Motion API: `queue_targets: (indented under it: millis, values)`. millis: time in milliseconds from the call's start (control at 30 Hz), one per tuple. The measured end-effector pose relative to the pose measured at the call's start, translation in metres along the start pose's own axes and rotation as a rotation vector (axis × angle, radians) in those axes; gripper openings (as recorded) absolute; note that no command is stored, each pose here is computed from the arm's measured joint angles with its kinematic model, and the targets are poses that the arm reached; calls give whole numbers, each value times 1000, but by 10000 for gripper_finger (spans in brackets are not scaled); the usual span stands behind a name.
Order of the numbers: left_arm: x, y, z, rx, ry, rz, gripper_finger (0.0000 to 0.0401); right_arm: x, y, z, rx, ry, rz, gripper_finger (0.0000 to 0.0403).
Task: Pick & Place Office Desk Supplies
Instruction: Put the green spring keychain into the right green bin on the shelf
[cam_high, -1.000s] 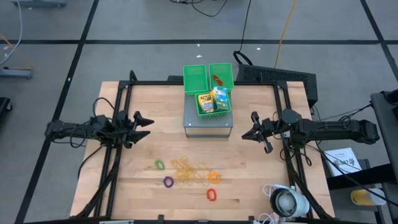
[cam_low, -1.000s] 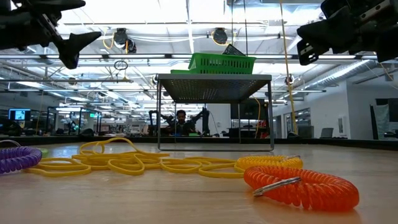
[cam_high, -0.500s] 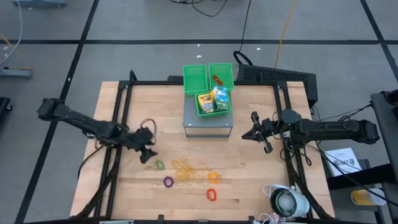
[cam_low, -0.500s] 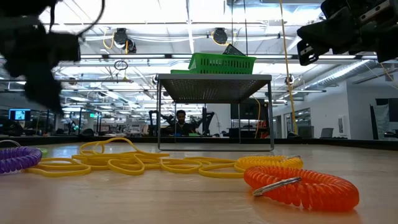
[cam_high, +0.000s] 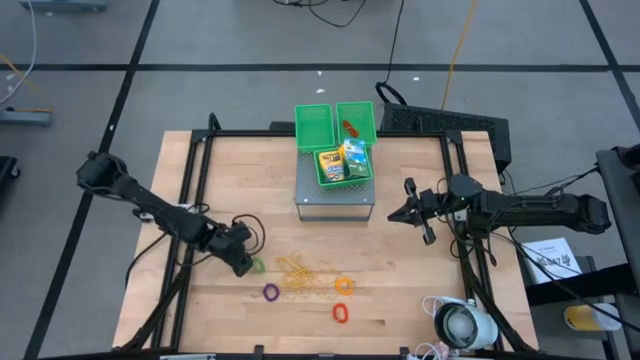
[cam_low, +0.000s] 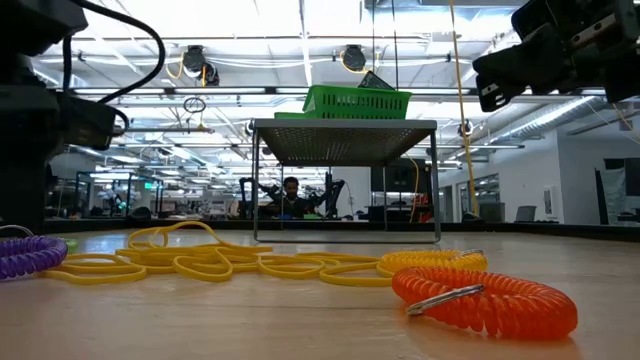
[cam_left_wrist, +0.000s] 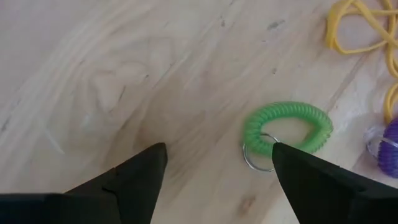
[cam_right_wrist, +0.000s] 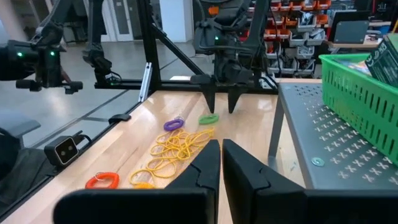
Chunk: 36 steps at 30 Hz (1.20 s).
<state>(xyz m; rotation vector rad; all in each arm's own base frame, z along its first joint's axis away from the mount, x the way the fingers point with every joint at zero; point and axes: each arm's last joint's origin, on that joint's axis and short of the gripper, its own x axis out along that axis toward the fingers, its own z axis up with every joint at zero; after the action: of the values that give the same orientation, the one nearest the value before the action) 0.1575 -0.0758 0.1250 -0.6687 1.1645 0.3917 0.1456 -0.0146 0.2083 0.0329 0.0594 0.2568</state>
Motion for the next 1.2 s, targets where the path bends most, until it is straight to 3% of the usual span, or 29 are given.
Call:
queue_targets:
  millis: [167, 433, 1000, 1200]
  values:
    - [0, -2, -6, 61, -46, 13, 310, 0, 0, 0, 1, 3, 0, 6]
    - [1, -9, -12, 287, -222, 17, 310, 0, 0, -1, 1, 5, 0, 6]
    - [25, -16, -10, 305, -301, 85, 308, 2, -4, -4, 12, 30, -60, 6]
    - [25, -17, -10, 345, -290, 71, 248, 2, -4, -4, 14, 29, -59, 6]
